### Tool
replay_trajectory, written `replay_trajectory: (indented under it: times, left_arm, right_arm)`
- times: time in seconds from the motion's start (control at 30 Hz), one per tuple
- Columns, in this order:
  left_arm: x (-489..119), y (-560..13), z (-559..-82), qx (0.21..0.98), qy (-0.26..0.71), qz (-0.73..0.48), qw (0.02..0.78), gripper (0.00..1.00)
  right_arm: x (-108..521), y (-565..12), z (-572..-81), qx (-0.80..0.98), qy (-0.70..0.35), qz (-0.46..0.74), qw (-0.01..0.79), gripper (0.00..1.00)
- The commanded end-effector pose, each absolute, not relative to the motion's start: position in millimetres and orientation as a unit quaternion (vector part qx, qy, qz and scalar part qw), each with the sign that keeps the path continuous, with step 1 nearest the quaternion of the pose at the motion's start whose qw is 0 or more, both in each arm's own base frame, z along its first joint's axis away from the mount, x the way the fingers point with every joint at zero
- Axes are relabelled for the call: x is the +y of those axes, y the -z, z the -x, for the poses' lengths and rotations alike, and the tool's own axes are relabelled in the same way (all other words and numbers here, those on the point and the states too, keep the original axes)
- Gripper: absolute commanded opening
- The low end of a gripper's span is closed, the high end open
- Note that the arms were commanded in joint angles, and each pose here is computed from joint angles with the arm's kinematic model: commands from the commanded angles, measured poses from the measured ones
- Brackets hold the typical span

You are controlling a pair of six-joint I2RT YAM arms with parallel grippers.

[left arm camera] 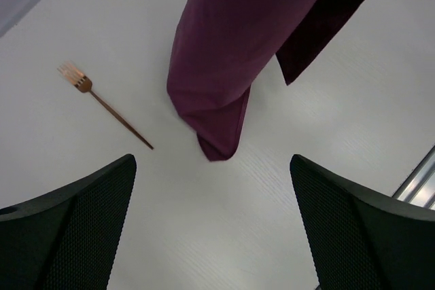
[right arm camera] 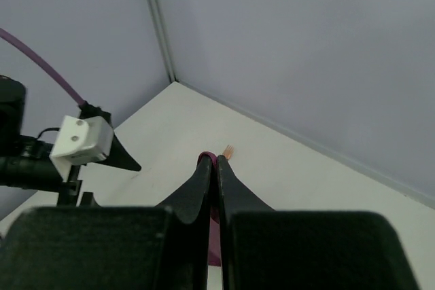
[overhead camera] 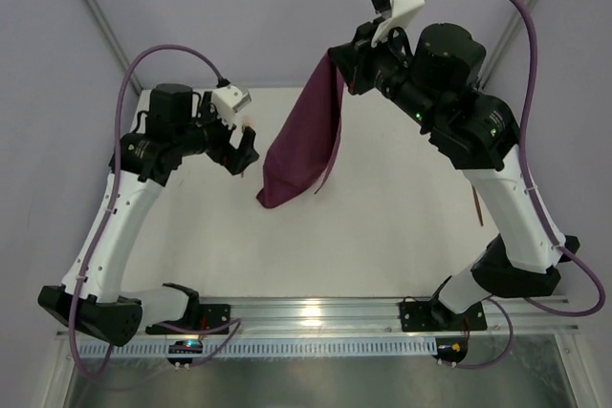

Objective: Fold the napkin into a case and place the utensils inside
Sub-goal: Pick up the crumpled napkin from the center of the board.

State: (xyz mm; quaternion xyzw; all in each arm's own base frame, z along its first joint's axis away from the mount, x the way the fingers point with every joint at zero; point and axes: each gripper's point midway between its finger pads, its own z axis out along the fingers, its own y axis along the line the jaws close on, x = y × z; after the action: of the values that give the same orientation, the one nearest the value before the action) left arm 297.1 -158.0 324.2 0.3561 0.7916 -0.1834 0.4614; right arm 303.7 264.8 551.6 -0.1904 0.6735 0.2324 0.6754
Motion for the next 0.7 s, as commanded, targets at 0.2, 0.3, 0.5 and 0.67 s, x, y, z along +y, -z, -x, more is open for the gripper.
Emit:
replay_trajectory:
  times: [0.2,0.3,0.5,0.67]
  left_arm:
    - [-170,-174,-260,0.829,0.121,-0.447,0.312,0.99]
    - [-156,-129,-255,0.835,0.061,-0.475,0.271,0.99]
    - [-150,-76,-252,0.841,0.037,-0.473,0.260,0.95]
    - [-161,-40,-239,0.849,0.066,-0.485,0.199,0.61]
  right_arm:
    - [250,-525,-288,0.690,-0.245,0.165,0.661,0.03]
    - [240,-501,-297,0.710,-0.244,0.155,0.642,0.03]
    - [219,-434,-320,0.750,-0.217,0.127,0.612,0.03]
    - [213,-402,-316,0.769,-0.205,0.125,0.592,0.03]
